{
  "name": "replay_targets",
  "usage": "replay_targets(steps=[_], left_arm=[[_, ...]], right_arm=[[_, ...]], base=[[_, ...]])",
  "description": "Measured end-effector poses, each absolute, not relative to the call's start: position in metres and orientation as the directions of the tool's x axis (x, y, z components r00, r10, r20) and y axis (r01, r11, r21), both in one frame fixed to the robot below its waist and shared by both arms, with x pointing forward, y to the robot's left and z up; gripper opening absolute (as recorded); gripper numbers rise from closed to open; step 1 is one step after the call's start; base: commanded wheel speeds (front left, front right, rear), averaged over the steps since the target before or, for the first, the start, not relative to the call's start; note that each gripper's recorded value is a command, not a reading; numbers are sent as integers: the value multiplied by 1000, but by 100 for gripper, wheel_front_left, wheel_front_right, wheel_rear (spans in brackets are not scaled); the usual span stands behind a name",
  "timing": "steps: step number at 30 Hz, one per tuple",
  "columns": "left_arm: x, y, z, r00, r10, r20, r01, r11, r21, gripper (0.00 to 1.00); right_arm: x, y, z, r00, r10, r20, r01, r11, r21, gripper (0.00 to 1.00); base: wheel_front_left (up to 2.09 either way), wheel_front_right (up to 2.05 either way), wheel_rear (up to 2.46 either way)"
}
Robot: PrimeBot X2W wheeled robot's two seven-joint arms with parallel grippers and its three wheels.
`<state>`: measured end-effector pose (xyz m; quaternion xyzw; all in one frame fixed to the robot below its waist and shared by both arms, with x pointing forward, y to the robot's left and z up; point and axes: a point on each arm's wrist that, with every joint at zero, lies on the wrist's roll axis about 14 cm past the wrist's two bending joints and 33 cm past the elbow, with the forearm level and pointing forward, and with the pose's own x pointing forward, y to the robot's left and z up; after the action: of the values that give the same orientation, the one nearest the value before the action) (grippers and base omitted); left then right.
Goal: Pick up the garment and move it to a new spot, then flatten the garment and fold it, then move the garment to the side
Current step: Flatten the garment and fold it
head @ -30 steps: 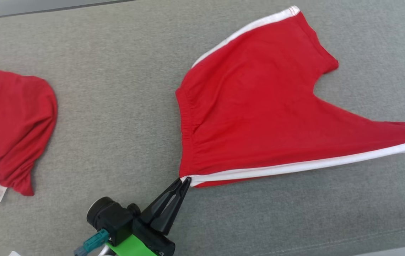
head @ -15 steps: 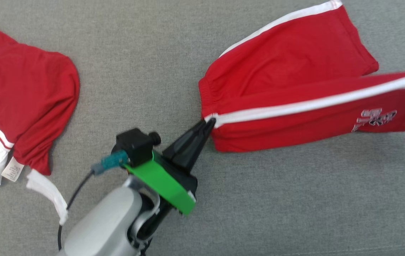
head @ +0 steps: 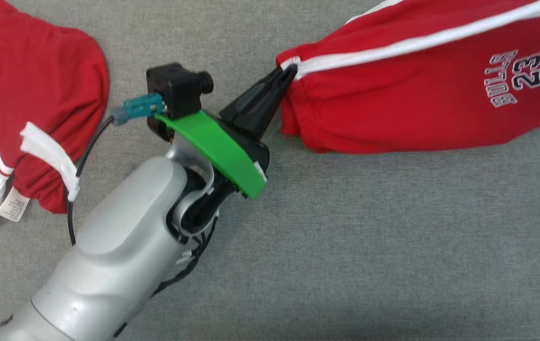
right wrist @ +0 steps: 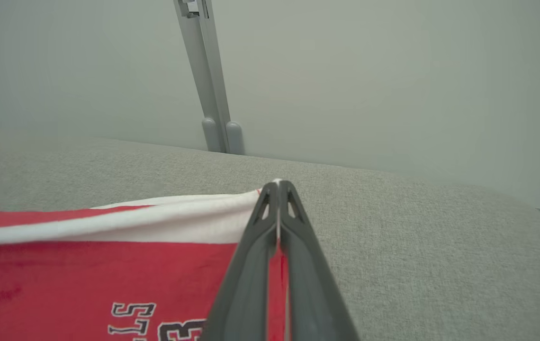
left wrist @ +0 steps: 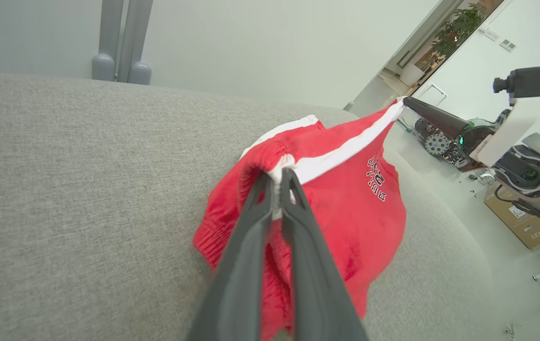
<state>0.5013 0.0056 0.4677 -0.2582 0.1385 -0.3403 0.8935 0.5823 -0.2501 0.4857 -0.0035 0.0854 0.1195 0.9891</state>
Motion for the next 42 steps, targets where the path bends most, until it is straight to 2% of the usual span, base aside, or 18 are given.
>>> replay_targets(steps=[8, 15, 16, 17, 18, 24, 29, 32, 37, 42], left_arm=[[531, 19, 445, 747, -650, -137, 492, 680, -543, 0], [543, 23, 426, 758, -630, -169, 464, 703, -540, 0], [544, 24, 424, 761, -626, -171, 458, 705, -541, 13], [545, 25, 422, 764, -622, -174, 453, 708, -541, 35], [546, 26, 419, 766, -617, -181, 448, 714, -538, 100], [546, 36, 419, 796, -584, -162, 455, 752, -477, 100], [529, 48, 419, 822, -545, -166, 459, 806, -372, 100], [520, 53, 436, 858, -500, -113, 447, 838, -312, 100], [481, 60, 452, 910, -412, -54, 382, 881, -279, 100], [453, 71, 472, 953, -302, 6, 293, 917, -269, 100]], right_arm=[[622, -241, 462, 948, 239, -209, -244, 970, 2, 0], [641, -233, 438, 939, 242, -246, -250, 968, -4, 0], [643, -230, 437, 939, 244, -242, -251, 968, 3, 0], [644, -229, 436, 940, 245, -237, -251, 968, 5, 0], [646, -228, 436, 942, 246, -230, -251, 968, 9, 100], [640, -222, 446, 954, 253, -163, -245, 967, 73, 100], [607, -226, 435, 949, 253, -187, -233, 965, 122, 100], [588, -227, 431, 945, 253, -206, -225, 963, 151, 100], [562, -237, 429, 945, 224, -236, -182, 965, 188, 100], [563, -253, 428, 950, 172, -259, -129, 976, 175, 100]], base=[[0, 0, 0], [0, 0, 0], [0, 0, 0], [0, 0, 0], [0, 0, 0], [0, 0, 0], [0, 0, 0], [0, 0, 0], [0, 0, 0], [0, 0, 0]])
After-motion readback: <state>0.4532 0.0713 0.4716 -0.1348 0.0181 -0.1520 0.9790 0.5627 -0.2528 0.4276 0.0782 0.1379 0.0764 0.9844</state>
